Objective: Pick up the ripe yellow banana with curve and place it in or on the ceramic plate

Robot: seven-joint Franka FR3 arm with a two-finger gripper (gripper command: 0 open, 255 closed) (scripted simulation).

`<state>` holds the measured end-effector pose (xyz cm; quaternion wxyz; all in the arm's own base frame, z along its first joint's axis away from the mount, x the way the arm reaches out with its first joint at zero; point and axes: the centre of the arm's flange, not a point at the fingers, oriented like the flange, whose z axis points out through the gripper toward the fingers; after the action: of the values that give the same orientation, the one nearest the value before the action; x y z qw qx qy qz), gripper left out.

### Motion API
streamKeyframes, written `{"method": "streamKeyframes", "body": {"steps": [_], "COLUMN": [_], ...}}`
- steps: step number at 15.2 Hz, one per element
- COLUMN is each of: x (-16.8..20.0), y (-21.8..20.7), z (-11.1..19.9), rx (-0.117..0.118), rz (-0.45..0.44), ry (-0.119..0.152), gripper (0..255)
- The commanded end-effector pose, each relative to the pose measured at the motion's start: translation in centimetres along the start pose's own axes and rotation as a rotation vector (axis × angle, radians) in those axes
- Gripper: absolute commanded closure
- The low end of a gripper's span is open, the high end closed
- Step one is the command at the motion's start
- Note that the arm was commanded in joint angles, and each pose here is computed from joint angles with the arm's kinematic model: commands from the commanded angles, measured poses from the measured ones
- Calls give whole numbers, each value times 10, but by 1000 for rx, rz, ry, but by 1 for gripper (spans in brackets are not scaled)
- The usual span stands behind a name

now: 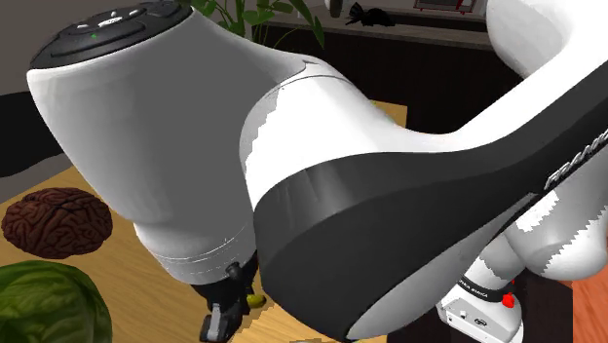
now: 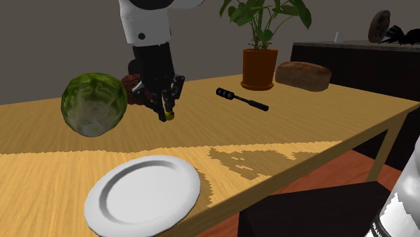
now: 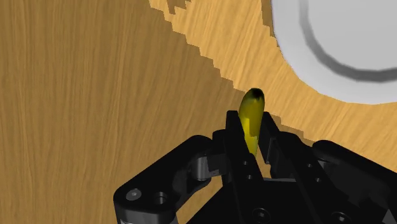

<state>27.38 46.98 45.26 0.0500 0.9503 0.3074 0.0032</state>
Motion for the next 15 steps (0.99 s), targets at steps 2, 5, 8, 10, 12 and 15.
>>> {"method": "streamKeyframes", "body": {"steps": [2,5,8,10,12,15], "x": [-26,-53,-80,-99,-110,-109], "y": [-30,-58,-87,-106,-119,-120], "z": [-2,-4,-6,-7,-3,13], "rx": [0,0,0,0,0,0], "rz": [1,1,1,1,1,1], "ry": [0,0,0,0,0,0], "gripper": [255,255,255,255,255,255]}}
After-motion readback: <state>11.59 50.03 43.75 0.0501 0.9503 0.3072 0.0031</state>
